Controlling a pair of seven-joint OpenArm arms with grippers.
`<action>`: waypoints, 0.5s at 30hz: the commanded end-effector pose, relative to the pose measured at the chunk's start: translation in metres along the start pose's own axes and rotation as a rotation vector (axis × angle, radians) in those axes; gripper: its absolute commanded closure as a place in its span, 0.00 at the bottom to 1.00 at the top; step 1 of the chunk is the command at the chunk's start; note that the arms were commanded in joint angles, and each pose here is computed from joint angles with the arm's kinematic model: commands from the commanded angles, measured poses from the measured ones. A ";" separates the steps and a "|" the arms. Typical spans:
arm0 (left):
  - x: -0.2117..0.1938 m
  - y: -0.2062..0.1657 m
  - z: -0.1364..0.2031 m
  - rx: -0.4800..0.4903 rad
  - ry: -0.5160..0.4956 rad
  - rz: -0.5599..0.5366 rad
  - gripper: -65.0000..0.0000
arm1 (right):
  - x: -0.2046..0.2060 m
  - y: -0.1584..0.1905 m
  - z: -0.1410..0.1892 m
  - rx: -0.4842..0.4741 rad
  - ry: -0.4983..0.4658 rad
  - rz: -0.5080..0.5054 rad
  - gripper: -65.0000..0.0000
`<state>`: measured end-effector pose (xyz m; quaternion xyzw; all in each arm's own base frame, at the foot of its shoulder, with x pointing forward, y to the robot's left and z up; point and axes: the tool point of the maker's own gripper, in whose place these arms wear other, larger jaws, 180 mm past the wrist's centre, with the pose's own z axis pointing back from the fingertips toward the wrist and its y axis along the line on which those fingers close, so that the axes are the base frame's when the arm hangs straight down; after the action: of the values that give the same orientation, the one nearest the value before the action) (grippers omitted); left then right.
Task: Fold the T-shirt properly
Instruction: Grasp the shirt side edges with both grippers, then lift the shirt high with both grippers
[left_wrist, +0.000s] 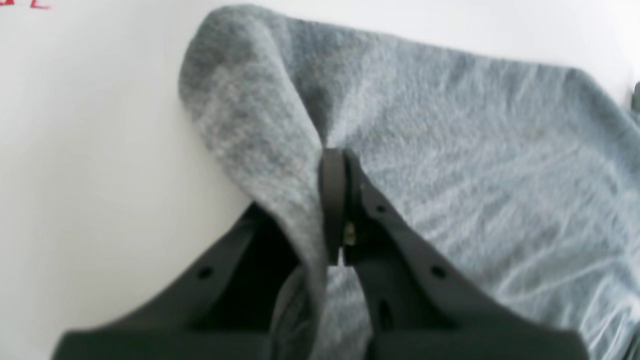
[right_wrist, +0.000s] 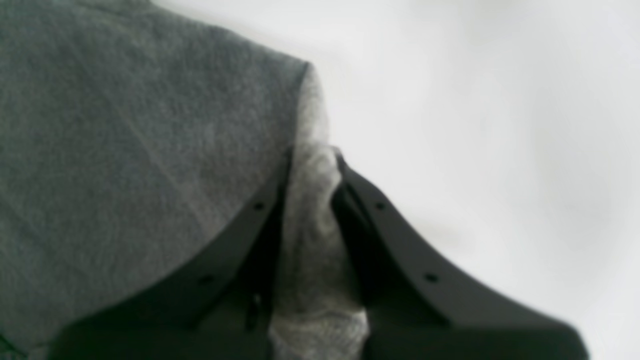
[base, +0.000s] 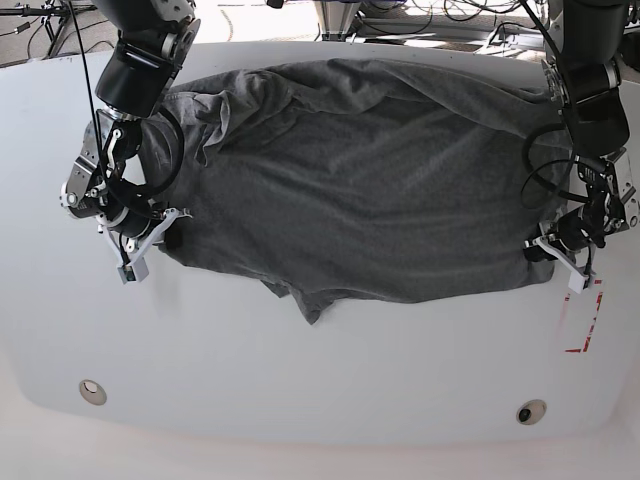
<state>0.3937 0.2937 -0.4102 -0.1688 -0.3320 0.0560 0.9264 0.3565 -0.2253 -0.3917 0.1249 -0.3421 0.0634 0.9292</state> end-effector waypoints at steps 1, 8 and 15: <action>0.030 -0.005 0.015 0.002 -0.041 -0.083 1.00 | 0.026 -0.005 0.018 -0.037 -0.060 0.054 0.99; 0.046 -0.019 0.036 0.024 -0.100 -0.217 1.00 | 0.034 -0.016 0.041 -0.100 -0.064 0.118 0.99; 0.082 -0.044 0.064 0.045 -0.155 -0.357 1.00 | 0.053 -0.033 0.054 -0.145 -0.084 0.156 0.99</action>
<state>0.3963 0.2823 -0.3442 -0.0992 -0.3702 -0.0733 0.9207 0.3507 -0.2576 -0.3546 0.0515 -0.3537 0.0986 0.9287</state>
